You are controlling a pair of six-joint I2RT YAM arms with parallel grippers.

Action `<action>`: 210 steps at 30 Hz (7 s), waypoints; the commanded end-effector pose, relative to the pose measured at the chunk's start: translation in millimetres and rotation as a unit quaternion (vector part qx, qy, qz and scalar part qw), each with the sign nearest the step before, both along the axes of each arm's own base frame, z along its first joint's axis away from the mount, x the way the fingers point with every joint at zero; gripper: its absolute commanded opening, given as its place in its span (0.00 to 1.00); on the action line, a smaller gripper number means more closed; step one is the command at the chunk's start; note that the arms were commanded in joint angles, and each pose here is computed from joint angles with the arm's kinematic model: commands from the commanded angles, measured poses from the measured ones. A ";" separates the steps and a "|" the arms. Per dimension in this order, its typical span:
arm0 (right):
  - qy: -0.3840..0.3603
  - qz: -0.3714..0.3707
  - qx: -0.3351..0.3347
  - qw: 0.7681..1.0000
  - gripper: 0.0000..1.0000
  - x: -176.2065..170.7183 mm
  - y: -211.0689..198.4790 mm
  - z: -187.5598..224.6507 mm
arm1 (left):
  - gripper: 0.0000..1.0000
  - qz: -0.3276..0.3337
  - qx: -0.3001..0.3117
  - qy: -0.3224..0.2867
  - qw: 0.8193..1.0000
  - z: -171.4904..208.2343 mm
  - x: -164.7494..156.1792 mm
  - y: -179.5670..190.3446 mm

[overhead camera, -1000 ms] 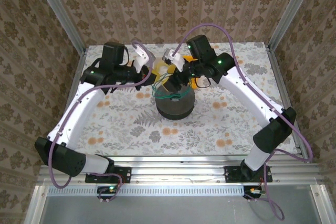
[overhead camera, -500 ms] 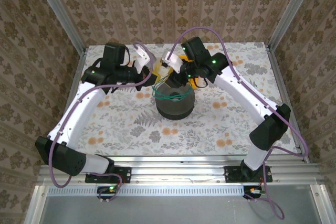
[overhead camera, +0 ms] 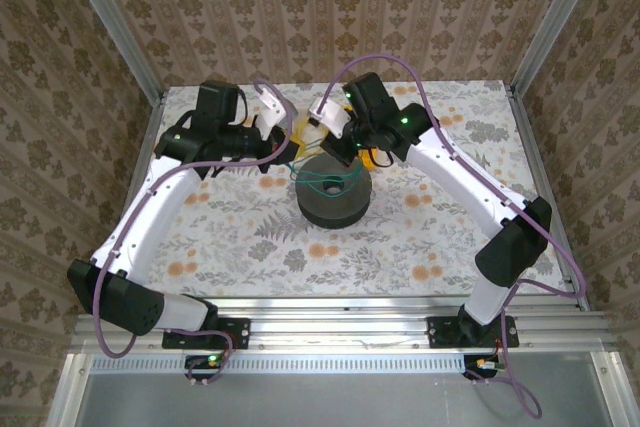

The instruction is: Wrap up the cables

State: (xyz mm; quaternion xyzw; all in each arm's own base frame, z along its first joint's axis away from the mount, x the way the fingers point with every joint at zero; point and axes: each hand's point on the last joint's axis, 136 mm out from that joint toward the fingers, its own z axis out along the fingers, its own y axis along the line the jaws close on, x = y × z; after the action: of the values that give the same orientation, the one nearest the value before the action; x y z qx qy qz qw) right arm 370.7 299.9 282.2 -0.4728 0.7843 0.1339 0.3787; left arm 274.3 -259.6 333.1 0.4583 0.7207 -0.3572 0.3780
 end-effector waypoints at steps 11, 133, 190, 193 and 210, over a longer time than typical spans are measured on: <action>-0.016 -0.228 -0.065 0.971 0.00 61.9 -81.9 -18.8 | 0.00 -0.021 -0.018 -0.026 0.999 20.2 -16.0 0.5; 0.180 -0.323 0.392 0.842 0.73 -39.5 -145.4 -57.6 | 0.00 0.125 -0.048 -0.099 0.986 56.1 31.8 31.3; 0.182 -0.280 0.458 0.824 0.48 -27.5 -111.6 -52.3 | 0.00 0.109 -0.070 -0.120 0.984 70.9 10.1 32.5; 0.197 -0.263 0.462 0.824 0.41 -26.8 -98.8 -52.6 | 0.00 0.109 -0.071 -0.120 0.984 71.3 10.0 32.3; 0.145 -0.359 0.334 0.859 0.00 -24.8 -149.2 -68.5 | 0.00 0.131 -0.067 -0.130 0.981 73.7 9.5 48.1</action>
State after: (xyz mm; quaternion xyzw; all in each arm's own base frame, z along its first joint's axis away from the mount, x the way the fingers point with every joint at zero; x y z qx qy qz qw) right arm 346.8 176.9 217.1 0.0283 0.8230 0.3932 0.4089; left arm 288.0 -216.6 399.2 0.3762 0.7037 -0.2901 0.5283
